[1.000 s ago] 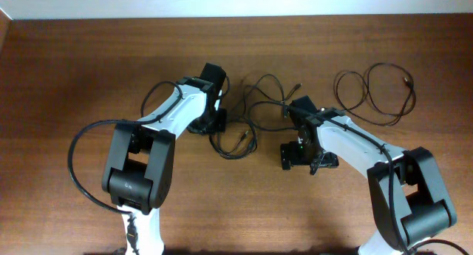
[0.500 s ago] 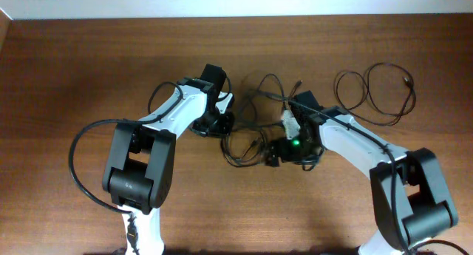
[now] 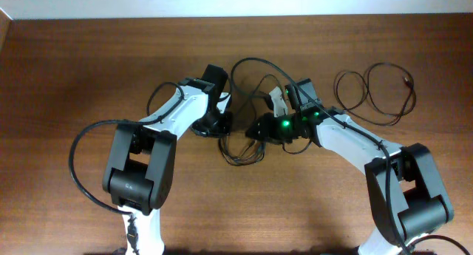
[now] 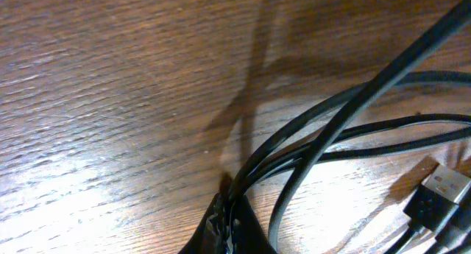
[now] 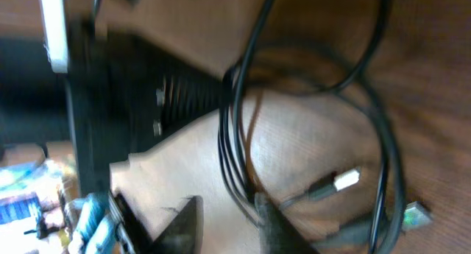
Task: Untangle cables
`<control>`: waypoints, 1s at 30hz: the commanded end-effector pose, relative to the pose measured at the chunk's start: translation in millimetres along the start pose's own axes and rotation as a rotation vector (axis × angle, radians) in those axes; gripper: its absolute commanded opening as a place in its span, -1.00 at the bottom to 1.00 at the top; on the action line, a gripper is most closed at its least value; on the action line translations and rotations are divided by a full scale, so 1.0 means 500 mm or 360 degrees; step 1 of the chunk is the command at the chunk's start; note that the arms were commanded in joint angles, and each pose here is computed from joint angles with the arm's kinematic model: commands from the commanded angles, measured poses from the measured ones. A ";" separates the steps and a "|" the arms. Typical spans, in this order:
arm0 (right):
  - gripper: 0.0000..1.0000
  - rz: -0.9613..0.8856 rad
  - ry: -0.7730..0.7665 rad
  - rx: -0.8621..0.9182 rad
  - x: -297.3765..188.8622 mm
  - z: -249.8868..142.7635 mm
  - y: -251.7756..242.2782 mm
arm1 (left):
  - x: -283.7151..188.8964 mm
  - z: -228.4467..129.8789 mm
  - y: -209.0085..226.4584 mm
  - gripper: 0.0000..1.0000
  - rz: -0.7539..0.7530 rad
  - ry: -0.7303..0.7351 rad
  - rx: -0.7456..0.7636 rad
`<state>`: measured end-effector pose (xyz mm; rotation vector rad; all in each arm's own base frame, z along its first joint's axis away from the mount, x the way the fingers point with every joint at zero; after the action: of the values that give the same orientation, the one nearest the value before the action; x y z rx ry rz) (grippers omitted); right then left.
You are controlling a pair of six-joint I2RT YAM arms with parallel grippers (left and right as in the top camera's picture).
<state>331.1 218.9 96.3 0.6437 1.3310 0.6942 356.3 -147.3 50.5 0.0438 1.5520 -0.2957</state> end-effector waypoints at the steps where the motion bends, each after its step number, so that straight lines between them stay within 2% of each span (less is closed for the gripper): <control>1: -0.65 -0.0010 -0.0118 0.0078 0.002 0.028 0.007 | 0.008 -0.005 0.031 -1.00 0.0161 0.0009 -0.0066; 3: -0.67 -0.0027 -0.0201 0.0162 0.000 0.046 0.007 | 0.007 -0.005 0.037 -1.00 0.0198 0.0003 -0.0102; 7: -0.55 -0.0191 -0.0348 0.0342 0.008 0.056 -0.013 | 0.005 -0.006 0.048 -0.98 0.0274 -0.0005 -0.0190; 11: -0.41 -0.0089 -0.0462 0.0251 0.025 0.076 0.035 | 0.005 -0.006 0.048 -0.87 0.0274 -0.0005 -0.0189; 15: -0.40 -0.0217 -0.0605 0.0294 0.031 0.083 0.029 | 0.005 -0.006 0.048 -0.82 0.0274 -0.0005 -0.0189; 16: -0.34 -0.0228 -0.0632 0.0328 0.030 0.086 0.027 | 0.005 -0.006 0.048 -0.82 0.0274 -0.0005 -0.0189; 22: -0.27 -0.0175 -0.0679 0.0292 0.045 0.095 0.042 | 0.005 -0.006 0.048 -0.77 0.0274 -0.0006 -0.0189; 26: -0.26 -0.0199 -0.0677 0.0460 0.089 0.093 0.003 | 0.005 -0.006 0.048 -0.77 0.0274 -0.0006 -0.0189; 30: -0.22 -0.0182 -0.0692 0.0440 0.134 0.098 -0.025 | 0.005 -0.006 0.048 -0.74 0.0274 -0.0007 -0.0189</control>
<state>386.3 256.2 65.6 0.8801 1.0549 0.2693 359.6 -134.3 51.4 0.0576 1.5377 -0.1288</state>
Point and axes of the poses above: each gripper's point midway between its finger pads, its own x axis out along the fingers, its own y axis along the line the jaws close on, z = x × y, the point moved 5 cm from there along -x, back along the fingers, and after that the axes turned 2 degrees about x, right-handed, at the moved point
